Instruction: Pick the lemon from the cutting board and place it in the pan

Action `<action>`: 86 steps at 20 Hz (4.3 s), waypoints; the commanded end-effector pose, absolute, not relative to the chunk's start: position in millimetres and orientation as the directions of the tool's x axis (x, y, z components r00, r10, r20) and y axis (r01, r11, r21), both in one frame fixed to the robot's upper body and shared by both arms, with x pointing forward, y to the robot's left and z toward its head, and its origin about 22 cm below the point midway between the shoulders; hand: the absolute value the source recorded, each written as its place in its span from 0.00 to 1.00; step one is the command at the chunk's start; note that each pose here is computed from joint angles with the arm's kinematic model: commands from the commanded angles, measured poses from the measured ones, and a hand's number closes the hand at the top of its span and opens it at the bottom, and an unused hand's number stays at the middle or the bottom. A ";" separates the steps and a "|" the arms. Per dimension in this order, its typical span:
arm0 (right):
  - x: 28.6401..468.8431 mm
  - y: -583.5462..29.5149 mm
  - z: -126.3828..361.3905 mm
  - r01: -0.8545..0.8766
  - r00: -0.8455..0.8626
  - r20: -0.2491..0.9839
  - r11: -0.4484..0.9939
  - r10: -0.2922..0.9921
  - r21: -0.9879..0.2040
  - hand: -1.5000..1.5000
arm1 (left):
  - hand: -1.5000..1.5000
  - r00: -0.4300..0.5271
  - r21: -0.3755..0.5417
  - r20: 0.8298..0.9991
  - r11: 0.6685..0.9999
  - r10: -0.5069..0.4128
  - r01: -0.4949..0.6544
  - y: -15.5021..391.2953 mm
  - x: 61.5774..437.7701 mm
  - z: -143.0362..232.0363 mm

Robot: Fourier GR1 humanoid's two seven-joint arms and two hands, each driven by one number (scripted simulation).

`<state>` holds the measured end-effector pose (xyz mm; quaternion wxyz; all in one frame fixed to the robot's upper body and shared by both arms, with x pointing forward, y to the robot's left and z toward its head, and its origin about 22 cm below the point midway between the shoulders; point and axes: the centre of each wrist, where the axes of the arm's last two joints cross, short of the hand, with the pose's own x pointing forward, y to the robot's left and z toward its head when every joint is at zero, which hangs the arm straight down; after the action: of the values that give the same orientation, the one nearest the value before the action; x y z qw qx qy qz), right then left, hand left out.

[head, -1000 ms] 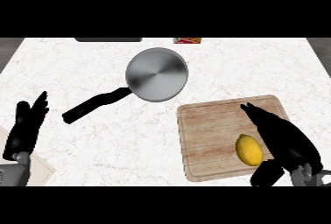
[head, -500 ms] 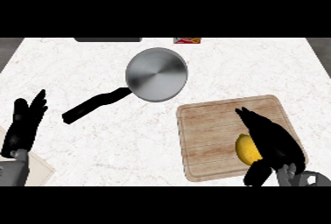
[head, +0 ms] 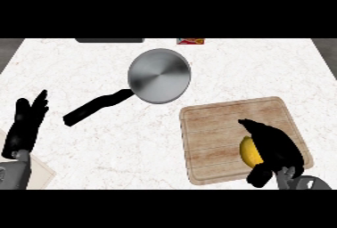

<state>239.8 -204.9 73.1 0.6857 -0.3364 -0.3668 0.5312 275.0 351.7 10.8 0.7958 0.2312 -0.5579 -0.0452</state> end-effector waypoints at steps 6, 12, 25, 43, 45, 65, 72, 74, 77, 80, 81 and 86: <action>244.2 -202.4 76.1 -0.392 0.064 0.061 0.082 0.996 -0.916 1.00 | 0.50 0.375 0.422 0.865 0.888 -0.333 -0.185 351.0 262.1 9.4; 212.6 -173.2 48.7 -0.359 0.292 0.074 0.181 0.954 -0.915 1.00 | 0.50 0.366 0.421 0.869 0.886 -0.333 -0.193 353.1 266.8 14.7; 185.8 -116.0 108.4 0.125 0.396 0.240 0.206 0.887 -0.970 1.00 | 0.50 0.374 0.406 0.872 0.894 -0.317 -0.190 355.7 266.0 10.7; 292.4 -57.9 152.5 0.373 0.241 0.502 0.398 0.831 -0.838 1.00 | 0.50 0.350 0.428 0.866 0.891 -0.357 -0.149 350.6 273.4 14.8; 313.8 -65.3 146.0 0.374 0.239 0.527 0.423 0.816 -0.825 1.00 | 0.50 0.359 0.409 0.874 0.895 -0.328 -0.180 345.8 283.0 12.3; 427.4 -70.5 85.7 0.307 0.306 0.648 0.572 0.698 -0.761 1.00 | 0.50 0.302 0.403 0.884 0.909 -0.356 -0.108 317.1 302.2 27.6; 427.9 -88.4 65.4 0.333 0.306 0.771 0.696 0.558 -0.636 0.00 | 0.50 0.286 0.401 0.887 0.912 -0.364 -0.084 318.2 304.3 30.5; 429.4 -85.2 66.7 0.341 0.291 0.776 0.698 0.560 -0.630 0.00 | 0.50 0.274 0.416 0.882 0.907 -0.384 -0.068 296.6 302.9 24.7; 431.3 -88.0 64.2 0.353 0.269 0.787 0.703 0.556 -0.617 0.00 | 0.50 0.263 0.404 0.890 0.912 -0.373 -0.073 308.7 311.9 41.6; 432.7 -88.7 68.2 0.410 0.210 0.830 0.724 0.517 -0.555 0.00 | 0.50 0.262 0.417 0.883 0.907 -0.388 -0.062 297.9 309.9 35.4; 435.0 -84.7 75.6 0.430 0.195 0.840 0.726 0.505 -0.537 0.00 | 0.50 0.269 0.414 0.883 0.908 -0.385 -0.061 303.7 309.3 29.9; 434.9 -89.6 74.4 0.543 0.106 0.880 0.715 0.462 -0.441 0.00 | 0.50 0.276 0.414 0.884 0.907 -0.378 -0.082 317.2 310.8 35.0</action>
<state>434.3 -88.0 73.7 0.6646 -0.3718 -0.6481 0.0060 309.7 308.1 31.0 0.7745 0.1889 -0.5956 -0.0986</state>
